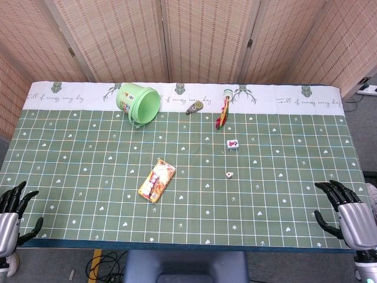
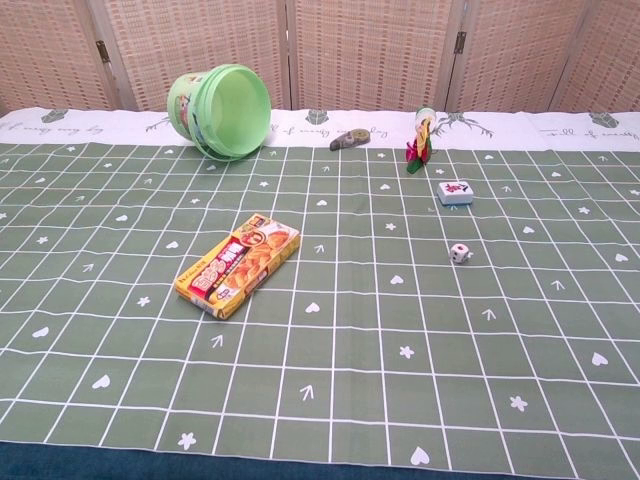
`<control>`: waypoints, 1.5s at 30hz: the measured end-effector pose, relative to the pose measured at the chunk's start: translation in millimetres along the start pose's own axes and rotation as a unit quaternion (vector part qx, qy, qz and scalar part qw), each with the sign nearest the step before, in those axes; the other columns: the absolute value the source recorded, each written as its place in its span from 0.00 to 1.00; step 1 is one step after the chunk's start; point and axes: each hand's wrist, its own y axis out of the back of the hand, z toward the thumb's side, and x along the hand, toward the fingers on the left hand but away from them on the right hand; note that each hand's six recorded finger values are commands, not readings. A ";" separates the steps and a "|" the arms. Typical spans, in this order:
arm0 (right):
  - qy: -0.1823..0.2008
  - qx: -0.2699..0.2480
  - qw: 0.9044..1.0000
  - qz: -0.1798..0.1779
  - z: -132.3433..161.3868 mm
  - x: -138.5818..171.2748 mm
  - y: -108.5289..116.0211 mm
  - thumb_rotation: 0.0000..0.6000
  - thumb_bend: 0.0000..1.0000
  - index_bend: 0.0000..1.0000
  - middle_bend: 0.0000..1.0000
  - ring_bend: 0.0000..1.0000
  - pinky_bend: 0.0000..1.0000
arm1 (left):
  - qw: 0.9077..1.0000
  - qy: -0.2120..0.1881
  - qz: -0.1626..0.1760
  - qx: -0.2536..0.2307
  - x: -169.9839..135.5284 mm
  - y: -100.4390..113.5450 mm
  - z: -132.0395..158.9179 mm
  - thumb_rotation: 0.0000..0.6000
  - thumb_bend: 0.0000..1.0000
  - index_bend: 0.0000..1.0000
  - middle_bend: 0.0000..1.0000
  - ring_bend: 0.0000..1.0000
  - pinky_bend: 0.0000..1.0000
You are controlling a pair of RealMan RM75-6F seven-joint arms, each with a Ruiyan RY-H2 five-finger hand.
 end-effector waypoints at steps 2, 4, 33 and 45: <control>-0.002 0.001 1.000 0.008 -0.8 0.2 -2.0 1.00 0.32 0.22 0.25 0.17 0.26 | 1.000 0.000 -0.001 0.000 0.2 -0.5 0.0 1.00 0.39 0.21 0.02 0.03 0.09; -0.003 0.002 1.000 0.020 -1.2 -0.1 -5.2 1.00 0.31 0.22 0.25 0.18 0.26 | 1.000 0.000 -0.003 0.001 0.3 -1.2 0.2 1.00 0.39 0.21 0.02 0.03 0.09; 0.054 0.072 0.993 0.077 58.9 -93.6 -52.8 1.00 0.27 0.27 0.86 0.92 1.00 | 1.000 0.005 -0.005 0.000 -0.6 -0.4 -2.2 1.00 0.39 0.21 0.02 0.03 0.09; 0.089 0.097 0.982 0.136 113.9 -173.7 -108.8 1.00 0.29 0.38 0.92 0.98 1.00 | 1.000 0.012 -0.005 0.002 -3.0 -0.1 -7.2 1.00 0.39 0.21 0.02 0.03 0.09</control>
